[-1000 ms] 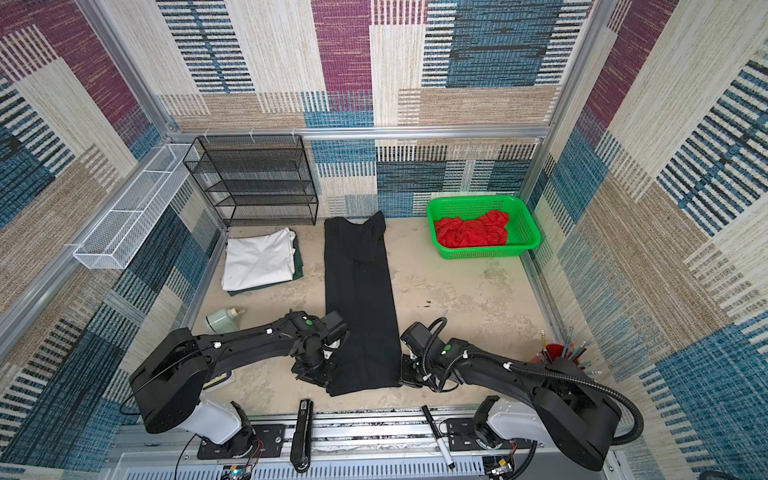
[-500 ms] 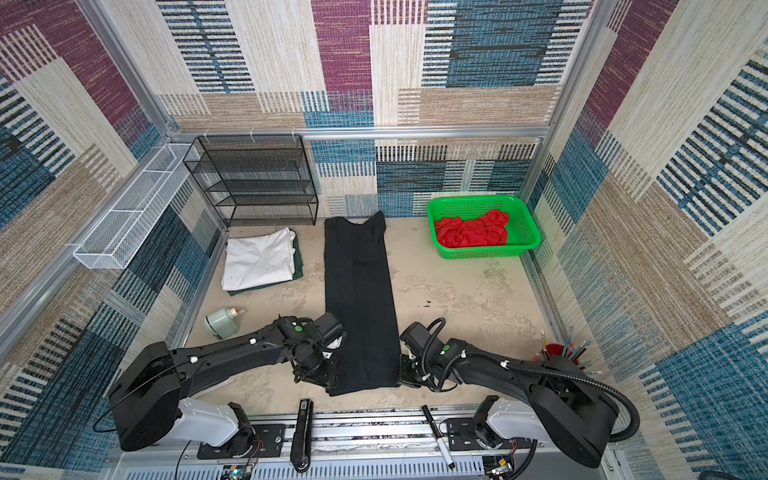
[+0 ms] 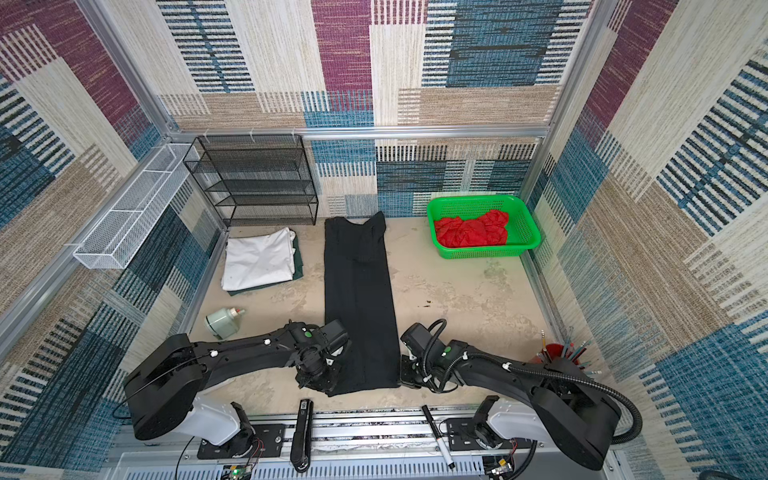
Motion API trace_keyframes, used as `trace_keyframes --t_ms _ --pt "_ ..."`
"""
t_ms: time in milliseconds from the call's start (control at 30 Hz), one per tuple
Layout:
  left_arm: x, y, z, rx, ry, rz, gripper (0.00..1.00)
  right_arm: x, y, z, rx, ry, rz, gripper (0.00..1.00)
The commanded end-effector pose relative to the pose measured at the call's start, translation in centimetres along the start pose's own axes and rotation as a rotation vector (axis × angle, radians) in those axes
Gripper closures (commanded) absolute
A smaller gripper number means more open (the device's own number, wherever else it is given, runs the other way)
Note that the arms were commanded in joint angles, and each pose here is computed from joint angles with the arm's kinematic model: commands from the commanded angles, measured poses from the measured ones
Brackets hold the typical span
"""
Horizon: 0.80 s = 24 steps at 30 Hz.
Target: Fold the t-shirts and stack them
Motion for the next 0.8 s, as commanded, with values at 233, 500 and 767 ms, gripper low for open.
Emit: trace_keyframes --t_ms 233,500,767 --pt "-1.6 0.1 1.3 0.043 -0.006 0.030 1.00 -0.3 -0.3 -0.4 0.003 0.026 -0.015 1.00" --pt "-1.6 -0.4 0.6 -0.025 0.019 0.014 0.75 -0.4 -1.3 0.0 0.046 0.030 -0.045 0.80" --pt "-2.0 -2.2 0.6 -0.081 -0.014 -0.080 0.64 0.0 -0.6 0.4 0.059 0.018 -0.040 0.68"
Point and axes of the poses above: each gripper's point midway between its finger pads, its own y axis out along the fingers, its own z axis along the line the jaws close on, x = y × z, the point moved 6 cm from there along -y, back along the fingers, and after that the axes turned 2 degrees about y, right-handed, at the moved point
